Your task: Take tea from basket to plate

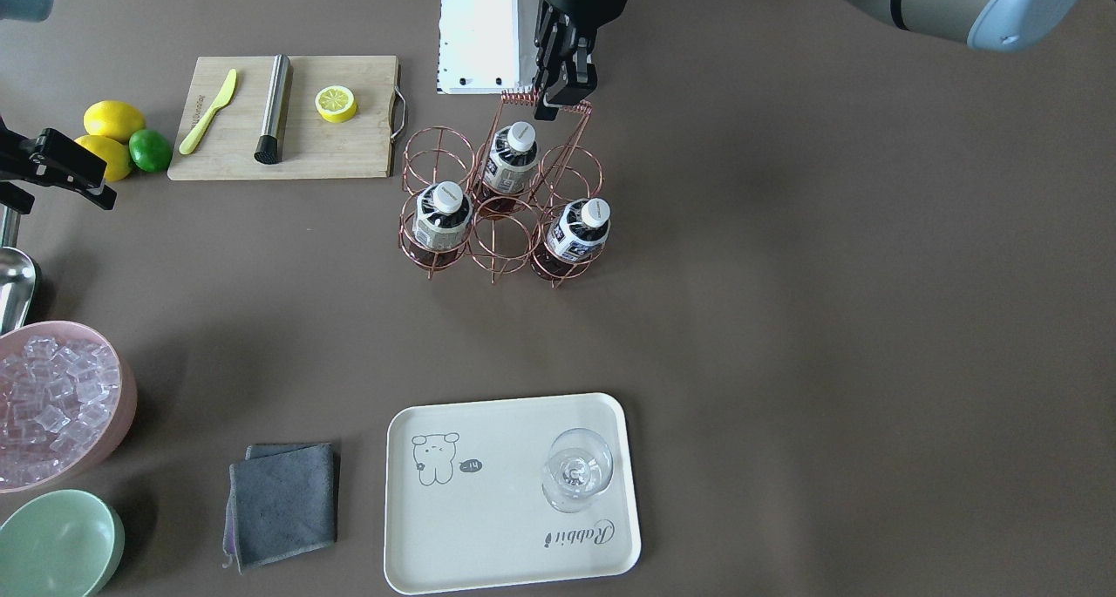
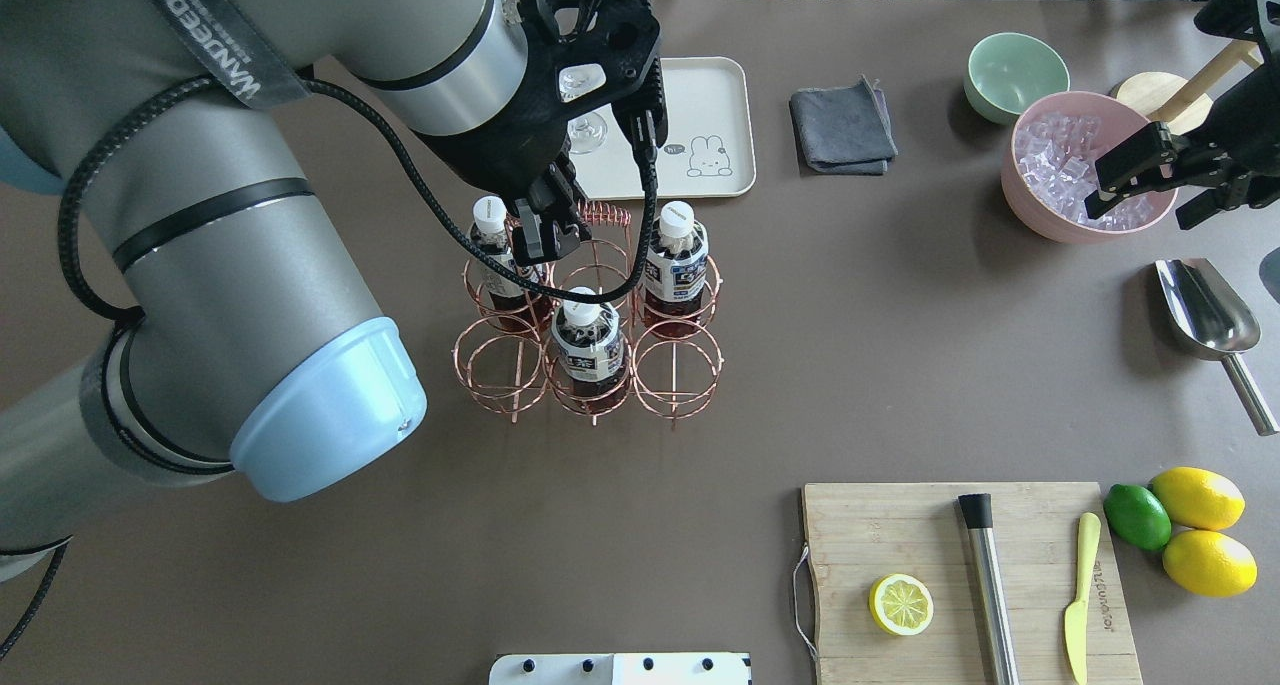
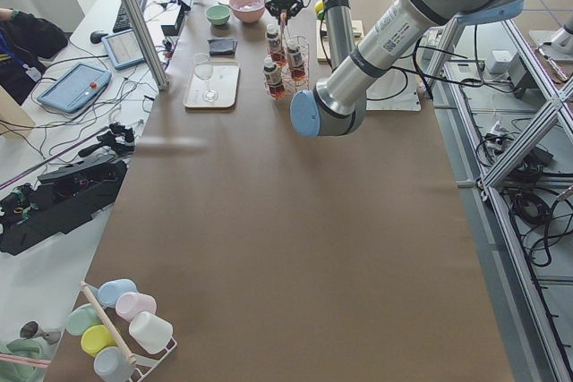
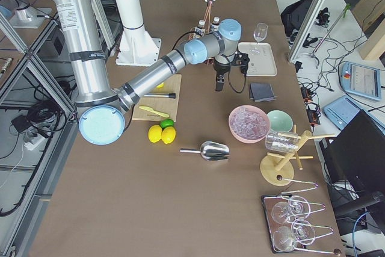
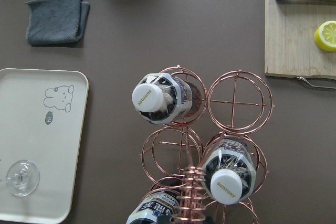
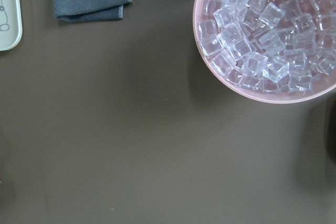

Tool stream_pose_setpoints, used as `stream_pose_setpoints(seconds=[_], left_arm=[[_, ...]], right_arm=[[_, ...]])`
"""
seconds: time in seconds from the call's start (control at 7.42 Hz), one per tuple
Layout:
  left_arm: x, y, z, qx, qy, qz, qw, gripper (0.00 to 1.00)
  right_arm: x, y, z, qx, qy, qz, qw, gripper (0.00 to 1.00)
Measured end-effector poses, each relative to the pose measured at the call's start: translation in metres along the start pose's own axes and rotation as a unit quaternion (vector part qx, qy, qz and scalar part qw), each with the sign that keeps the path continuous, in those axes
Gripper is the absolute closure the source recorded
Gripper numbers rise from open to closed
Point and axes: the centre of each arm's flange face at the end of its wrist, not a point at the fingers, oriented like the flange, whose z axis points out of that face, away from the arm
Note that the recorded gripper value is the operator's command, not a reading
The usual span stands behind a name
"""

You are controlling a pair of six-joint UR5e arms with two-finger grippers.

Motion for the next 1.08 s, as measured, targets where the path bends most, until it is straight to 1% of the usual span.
stream_pose_setpoints(seconds=[0.27, 0.4, 0.54, 0.67, 0.81, 0.94, 1.08], left_arm=[[-0.002, 0.000, 0.004, -0.002, 0.001, -0.001, 1.0000, 1.00], [-0.003, 0.001, 0.006, -0.001, 0.000, -0.001, 1.0000, 1.00], [-0.005, 0.002, 0.009, -0.001, 0.000, -0.001, 1.0000, 1.00], [-0.008, 0.003, 0.014, -0.001, 0.000, -0.001, 1.0000, 1.00], [-0.009, 0.003, 0.017, -0.003, 0.000, -0.002, 1.0000, 1.00], [-0.010, 0.003, 0.018, -0.004, 0.001, -0.003, 1.0000, 1.00], [-0.011, 0.003, 0.018, -0.004, 0.001, -0.003, 1.0000, 1.00]], right_arm=[[-0.018, -0.001, -0.001, 0.001, -0.006, 0.006, 1.0000, 0.01], [-0.038, -0.004, -0.004, 0.004, -0.012, 0.017, 0.9998, 0.01], [-0.067, -0.006, -0.006, 0.004, -0.021, 0.036, 0.9991, 0.01], [-0.104, -0.008, -0.006, 0.001, -0.032, 0.066, 0.9973, 0.01], [-0.143, -0.010, -0.005, -0.012, -0.048, 0.093, 0.9945, 0.01], [-0.187, -0.011, -0.003, -0.038, -0.067, 0.116, 0.9902, 0.01], [-0.233, -0.010, 0.001, -0.062, -0.079, 0.138, 0.9853, 0.01]])
